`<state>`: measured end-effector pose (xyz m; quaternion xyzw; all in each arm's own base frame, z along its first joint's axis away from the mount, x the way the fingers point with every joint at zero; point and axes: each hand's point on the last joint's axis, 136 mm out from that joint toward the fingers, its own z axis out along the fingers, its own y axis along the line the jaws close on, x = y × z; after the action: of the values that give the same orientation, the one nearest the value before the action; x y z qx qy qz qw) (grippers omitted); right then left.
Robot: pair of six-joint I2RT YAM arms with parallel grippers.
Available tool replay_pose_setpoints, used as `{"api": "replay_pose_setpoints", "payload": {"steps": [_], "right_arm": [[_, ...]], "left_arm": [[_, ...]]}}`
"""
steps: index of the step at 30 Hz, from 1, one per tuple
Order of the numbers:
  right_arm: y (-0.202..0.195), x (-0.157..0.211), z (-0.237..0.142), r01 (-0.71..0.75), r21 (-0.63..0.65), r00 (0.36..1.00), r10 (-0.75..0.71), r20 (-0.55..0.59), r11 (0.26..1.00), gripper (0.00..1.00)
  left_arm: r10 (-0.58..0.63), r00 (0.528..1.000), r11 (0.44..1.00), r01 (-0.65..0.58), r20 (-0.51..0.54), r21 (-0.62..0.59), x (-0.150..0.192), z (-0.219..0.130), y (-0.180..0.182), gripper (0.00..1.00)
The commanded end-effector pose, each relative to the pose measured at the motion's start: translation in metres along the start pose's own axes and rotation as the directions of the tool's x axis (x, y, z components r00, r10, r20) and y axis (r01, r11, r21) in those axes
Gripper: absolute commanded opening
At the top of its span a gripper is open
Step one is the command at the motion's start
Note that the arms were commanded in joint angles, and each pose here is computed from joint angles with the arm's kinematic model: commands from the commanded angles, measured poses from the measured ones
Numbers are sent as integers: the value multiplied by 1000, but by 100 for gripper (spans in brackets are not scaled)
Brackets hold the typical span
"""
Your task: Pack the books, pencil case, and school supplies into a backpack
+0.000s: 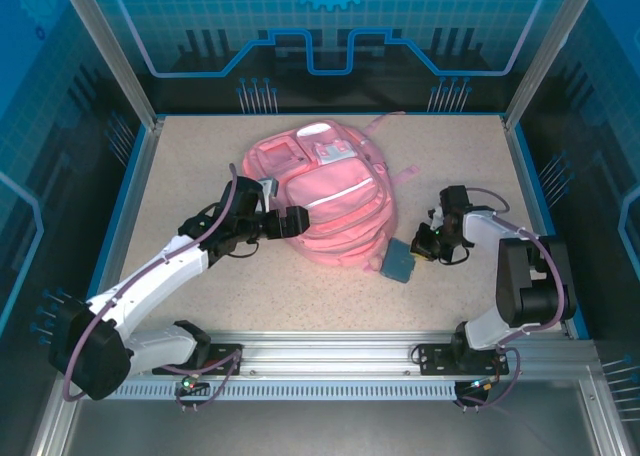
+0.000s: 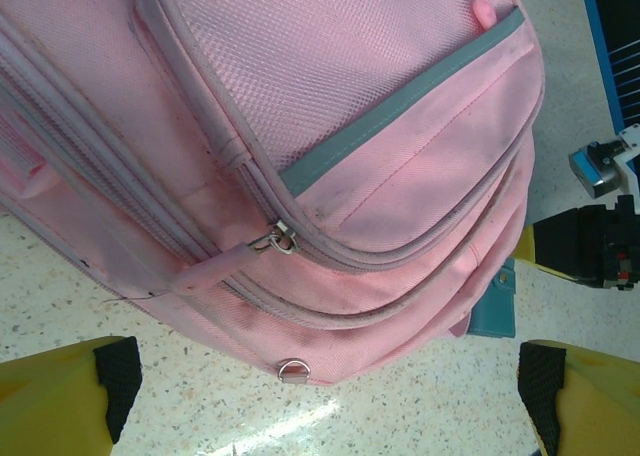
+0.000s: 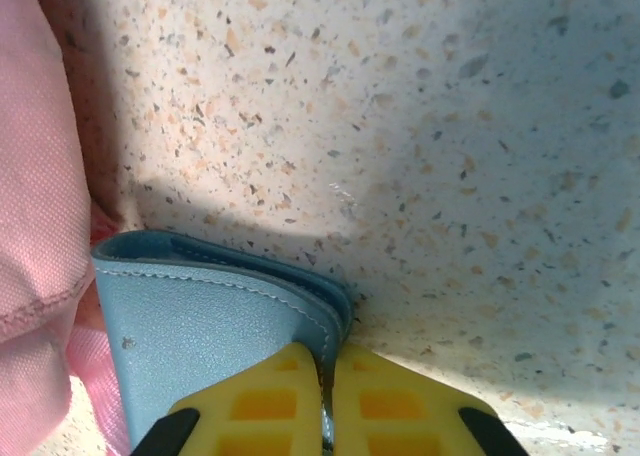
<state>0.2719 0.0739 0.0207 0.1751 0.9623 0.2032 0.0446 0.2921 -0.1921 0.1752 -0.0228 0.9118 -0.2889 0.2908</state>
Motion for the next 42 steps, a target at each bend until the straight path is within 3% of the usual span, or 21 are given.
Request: {"api": "replay_pose_setpoints", "payload": {"steps": [1,6,12,20,29,38,42], "right_arm": [[-10,5,0,14,82,1000,-14,-10,997,1],[1,1,-29,65,94,994,-73,79,993,0],[33,-1,-79,167,13,960,-165,227,986,0],[101,11,-147,350,-232,892,-247,379,907,0],[184,33,-183,473,-560,877,-300,375,681,0],[223,33,-188,452,-689,892,-305,334,567,0],[227,32,-186,427,-710,903,-301,306,560,0]], "left_arm": [[-23,1000,998,23,-3,63,-4,1,-13,99],[-18,999,994,21,-33,104,1,8,-24,99],[18,998,989,-10,-57,144,7,18,-43,99],[27,998,956,-7,-65,294,9,27,-77,99],[-4,997,860,40,-71,509,0,27,-122,99],[-4,992,791,81,-126,606,5,37,-150,97],[-28,993,738,98,-115,668,-5,20,-160,86]]}}
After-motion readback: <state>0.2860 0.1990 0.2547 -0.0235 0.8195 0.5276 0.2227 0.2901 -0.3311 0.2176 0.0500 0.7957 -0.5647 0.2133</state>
